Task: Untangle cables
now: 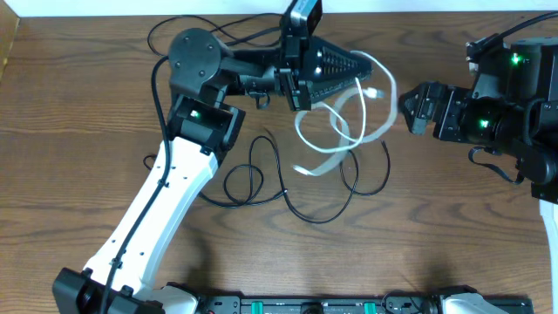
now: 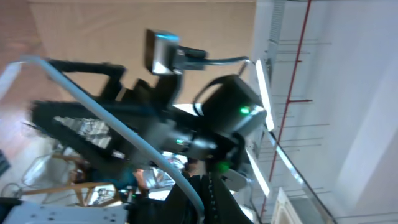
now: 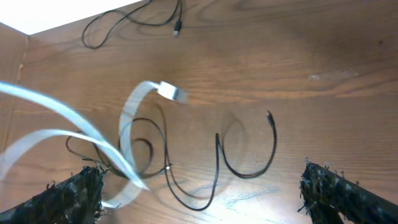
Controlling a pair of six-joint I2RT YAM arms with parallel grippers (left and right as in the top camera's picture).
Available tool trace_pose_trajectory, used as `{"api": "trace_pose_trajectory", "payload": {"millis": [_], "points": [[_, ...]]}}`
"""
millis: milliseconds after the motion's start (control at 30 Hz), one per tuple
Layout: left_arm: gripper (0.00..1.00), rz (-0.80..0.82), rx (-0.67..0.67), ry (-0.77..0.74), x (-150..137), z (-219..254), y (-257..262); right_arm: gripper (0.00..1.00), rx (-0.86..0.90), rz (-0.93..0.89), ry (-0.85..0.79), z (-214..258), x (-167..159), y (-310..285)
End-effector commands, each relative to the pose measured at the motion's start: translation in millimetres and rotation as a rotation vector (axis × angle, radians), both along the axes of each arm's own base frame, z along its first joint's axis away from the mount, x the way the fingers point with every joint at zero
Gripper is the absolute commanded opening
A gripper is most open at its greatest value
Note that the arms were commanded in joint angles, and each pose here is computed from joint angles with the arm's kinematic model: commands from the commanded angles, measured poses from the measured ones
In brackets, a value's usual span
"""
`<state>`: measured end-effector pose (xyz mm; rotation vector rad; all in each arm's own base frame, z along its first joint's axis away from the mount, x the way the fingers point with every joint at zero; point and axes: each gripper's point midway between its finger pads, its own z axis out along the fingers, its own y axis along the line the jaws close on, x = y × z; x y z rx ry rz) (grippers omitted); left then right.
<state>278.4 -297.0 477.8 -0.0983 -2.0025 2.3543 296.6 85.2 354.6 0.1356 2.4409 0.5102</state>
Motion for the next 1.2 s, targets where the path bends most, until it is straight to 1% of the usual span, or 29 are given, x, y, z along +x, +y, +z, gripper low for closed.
{"api": "trace_pose_trajectory", "payload": {"millis": [0, 133, 300, 500, 667, 733, 767, 833, 933, 1000, 1067, 1167], "points": [[0.07, -0.021, -0.025, -0.013, -13, 30, 6, 0.99, -0.021, 0.005, -0.011, 2, 0, 0], [0.08, 0.029, -0.046, -0.051, -5, 43, 17, 0.99, -0.023, 0.005, 0.001, 0, -2, 0], [0.07, 0.176, -0.055, -0.126, 30, 42, 45, 0.99, -0.025, 0.005, 0.017, -2, -5, 0], [0.07, 0.289, -0.023, -0.183, 68, 28, 81, 0.99, -0.026, 0.006, 0.023, -3, -6, -1], [0.07, 0.368, 0.020, -0.328, 96, 11, 105, 0.99, -0.026, 0.006, 0.020, -3, -6, 0], [0.07, 0.403, 0.042, -0.411, 107, 2, 113, 0.99, -0.026, 0.006, 0.020, -3, -6, 0], [0.07, 0.421, 0.059, -0.450, 114, -4, 117, 0.99, -0.025, 0.006, 0.020, -3, -6, 0], [0.08, 0.459, 0.104, -0.470, 128, -20, 124, 0.99, -0.026, 0.006, 0.020, -3, -6, 0], [0.07, 0.557, 0.189, -0.407, 155, -51, 139, 0.99, -0.026, 0.006, 0.018, -3, -6, 0], [0.07, 0.637, 0.260, -0.408, 173, -70, 151, 0.99, -0.025, 0.006, 0.016, -2, -5, 0], [0.07, 0.724, 0.361, -0.425, 188, -91, 166, 0.99, -0.024, 0.006, 0.010, -1, -4, 0], [0.07, 0.853, 0.569, -0.386, 206, -132, 195, 0.99, -0.024, 0.005, 0.006, -1, -3, 0]]}}
